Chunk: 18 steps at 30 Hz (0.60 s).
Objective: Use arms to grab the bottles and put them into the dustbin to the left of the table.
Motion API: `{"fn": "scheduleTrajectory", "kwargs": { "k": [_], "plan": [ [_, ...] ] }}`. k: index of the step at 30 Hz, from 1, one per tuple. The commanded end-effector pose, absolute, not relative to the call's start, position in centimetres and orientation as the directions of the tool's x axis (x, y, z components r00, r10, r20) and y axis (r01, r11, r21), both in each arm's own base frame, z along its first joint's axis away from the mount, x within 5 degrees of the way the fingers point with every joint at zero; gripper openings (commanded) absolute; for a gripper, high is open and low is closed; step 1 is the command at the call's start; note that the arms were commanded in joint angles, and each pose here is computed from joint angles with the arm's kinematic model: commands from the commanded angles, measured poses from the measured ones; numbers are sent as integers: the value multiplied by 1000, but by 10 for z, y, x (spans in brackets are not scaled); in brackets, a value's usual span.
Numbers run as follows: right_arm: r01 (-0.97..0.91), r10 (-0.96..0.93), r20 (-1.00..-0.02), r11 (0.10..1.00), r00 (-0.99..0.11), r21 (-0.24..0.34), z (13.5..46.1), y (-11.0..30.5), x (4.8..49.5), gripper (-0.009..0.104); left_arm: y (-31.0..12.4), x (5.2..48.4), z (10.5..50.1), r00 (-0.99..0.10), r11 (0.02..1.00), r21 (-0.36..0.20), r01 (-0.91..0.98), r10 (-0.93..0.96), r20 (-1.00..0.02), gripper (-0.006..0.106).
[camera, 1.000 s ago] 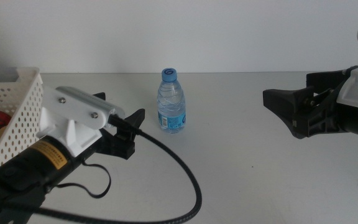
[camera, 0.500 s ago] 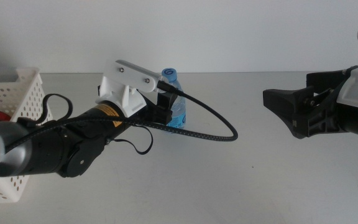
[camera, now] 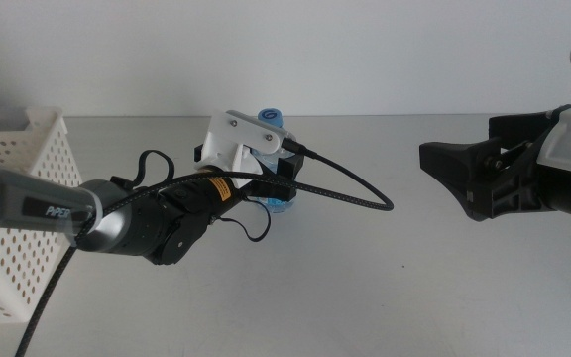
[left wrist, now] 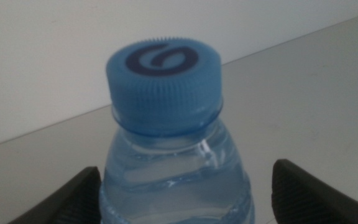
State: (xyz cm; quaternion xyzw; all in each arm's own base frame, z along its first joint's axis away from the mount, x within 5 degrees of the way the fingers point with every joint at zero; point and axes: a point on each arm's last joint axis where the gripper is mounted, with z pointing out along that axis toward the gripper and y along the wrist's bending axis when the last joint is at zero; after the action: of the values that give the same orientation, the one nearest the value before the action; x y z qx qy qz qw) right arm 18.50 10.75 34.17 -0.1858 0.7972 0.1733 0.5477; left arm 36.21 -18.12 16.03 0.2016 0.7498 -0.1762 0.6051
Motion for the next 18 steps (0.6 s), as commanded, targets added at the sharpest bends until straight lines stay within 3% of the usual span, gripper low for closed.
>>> {"fn": "scheduleTrajectory", "kwargs": {
  "k": [1,18],
  "plan": [
    [-493,-69,-969,868,-236,58,359,107,184,71,-187,368,189,-58,851,-40,524,-12,-998,92],
    [-493,-69,-969,868,-236,58,359,107,184,71,-193,381,168,-52,851,-51,523,-27,-998,90]
  ]
}}
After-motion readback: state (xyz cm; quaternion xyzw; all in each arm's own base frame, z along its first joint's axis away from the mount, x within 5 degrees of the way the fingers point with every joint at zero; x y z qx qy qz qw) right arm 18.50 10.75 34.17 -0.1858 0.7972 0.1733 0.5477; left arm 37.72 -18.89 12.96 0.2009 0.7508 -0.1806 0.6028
